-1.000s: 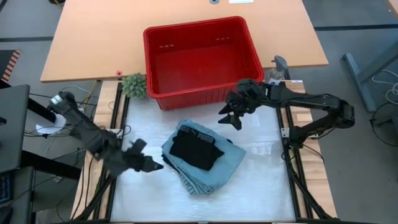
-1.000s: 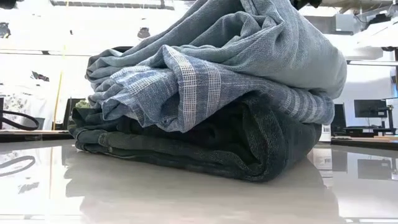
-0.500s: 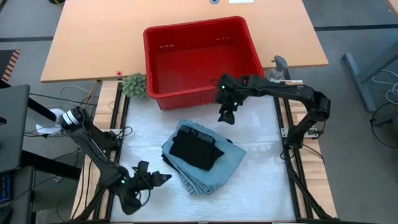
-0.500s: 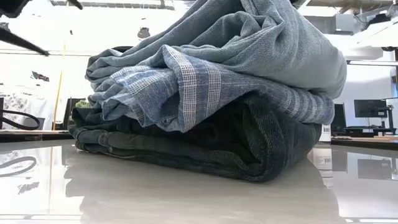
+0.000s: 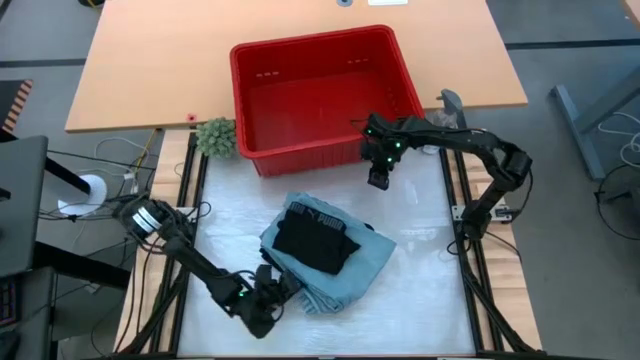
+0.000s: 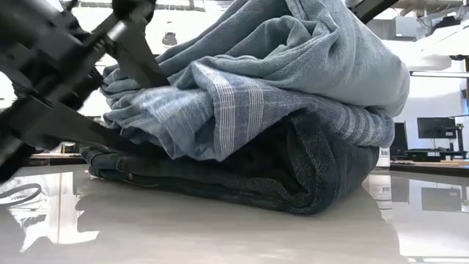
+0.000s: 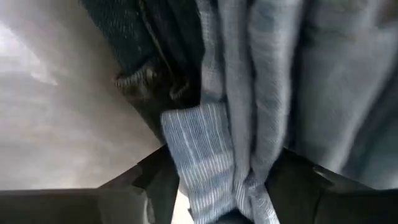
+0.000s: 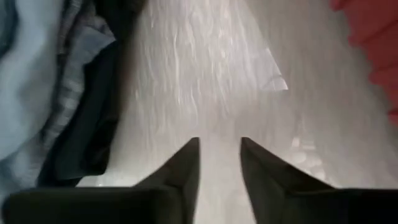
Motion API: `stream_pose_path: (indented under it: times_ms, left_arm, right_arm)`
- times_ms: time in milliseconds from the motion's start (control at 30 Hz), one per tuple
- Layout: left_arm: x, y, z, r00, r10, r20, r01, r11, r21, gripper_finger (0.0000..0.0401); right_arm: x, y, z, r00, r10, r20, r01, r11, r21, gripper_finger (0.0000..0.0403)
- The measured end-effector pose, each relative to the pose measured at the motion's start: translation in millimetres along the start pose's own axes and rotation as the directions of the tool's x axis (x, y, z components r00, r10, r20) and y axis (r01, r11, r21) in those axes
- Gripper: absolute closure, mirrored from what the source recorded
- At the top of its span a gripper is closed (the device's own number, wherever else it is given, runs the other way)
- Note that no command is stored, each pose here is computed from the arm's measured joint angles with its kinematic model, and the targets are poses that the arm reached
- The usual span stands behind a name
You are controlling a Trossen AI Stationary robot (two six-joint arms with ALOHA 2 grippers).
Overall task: Fold Laundry from Bin
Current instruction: Put the stacked clothes into the red laundry bin
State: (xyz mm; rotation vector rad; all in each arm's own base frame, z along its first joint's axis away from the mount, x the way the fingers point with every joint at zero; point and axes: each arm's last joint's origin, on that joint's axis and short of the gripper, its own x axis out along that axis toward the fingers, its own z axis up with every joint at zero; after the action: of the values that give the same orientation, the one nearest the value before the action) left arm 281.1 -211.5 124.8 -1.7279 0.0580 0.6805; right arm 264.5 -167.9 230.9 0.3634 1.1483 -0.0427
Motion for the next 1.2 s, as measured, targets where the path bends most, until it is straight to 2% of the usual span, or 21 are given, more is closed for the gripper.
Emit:
stream_pose_path:
  times_ms: [167,300,400,533,633,800,867,1067,1200]
  left_arm:
    - [9,4,12,0.999,0.039,0.033,-0.04,0.999,0.026,0.0233]
    - [7,10,21,0.997,0.072,0.023,-0.073,0.997,0.038,0.0254]
    - [2,15,26,0.993,0.119,-0.02,-0.117,0.992,0.051,0.0267]
    - [-3,19,35,0.991,0.135,-0.016,-0.133,0.989,0.07,0.028]
    - [1,19,43,0.986,0.166,-0.012,-0.165,0.981,0.1,0.0288]
    - [10,16,49,0.97,0.239,-0.043,-0.228,0.956,0.184,0.03]
    - [11,14,51,0.964,0.26,-0.053,-0.241,0.941,0.24,0.0302]
    - [11,2,59,0.964,0.263,-0.033,-0.242,0.924,0.296,0.0305]
    - [3,-13,75,0.952,0.305,0.037,-0.294,0.871,0.393,0.0305]
  right_arm:
    - [18,1,-8,1.0,0.024,0.014,-0.024,1.0,-0.004,0.0353]
    - [31,11,-15,0.996,0.084,0.0,-0.084,0.996,0.005,0.0387]
    - [41,19,-17,0.995,0.099,-0.003,-0.099,0.995,0.027,0.0388]
    - [52,39,-14,0.993,0.117,0.026,-0.117,0.993,0.029,0.0361]
    - [61,59,-12,0.99,0.136,0.026,-0.136,0.991,0.0,0.035]
    - [74,90,-15,0.996,0.088,0.01,-0.087,0.994,-0.071,0.0354]
    - [80,102,-18,0.994,0.109,0.015,-0.107,0.99,-0.094,0.0358]
    - [88,132,-20,0.979,0.205,0.019,-0.198,0.964,-0.176,0.0369]
    - [88,138,-18,0.961,0.274,0.038,-0.261,0.944,-0.203,0.0374]
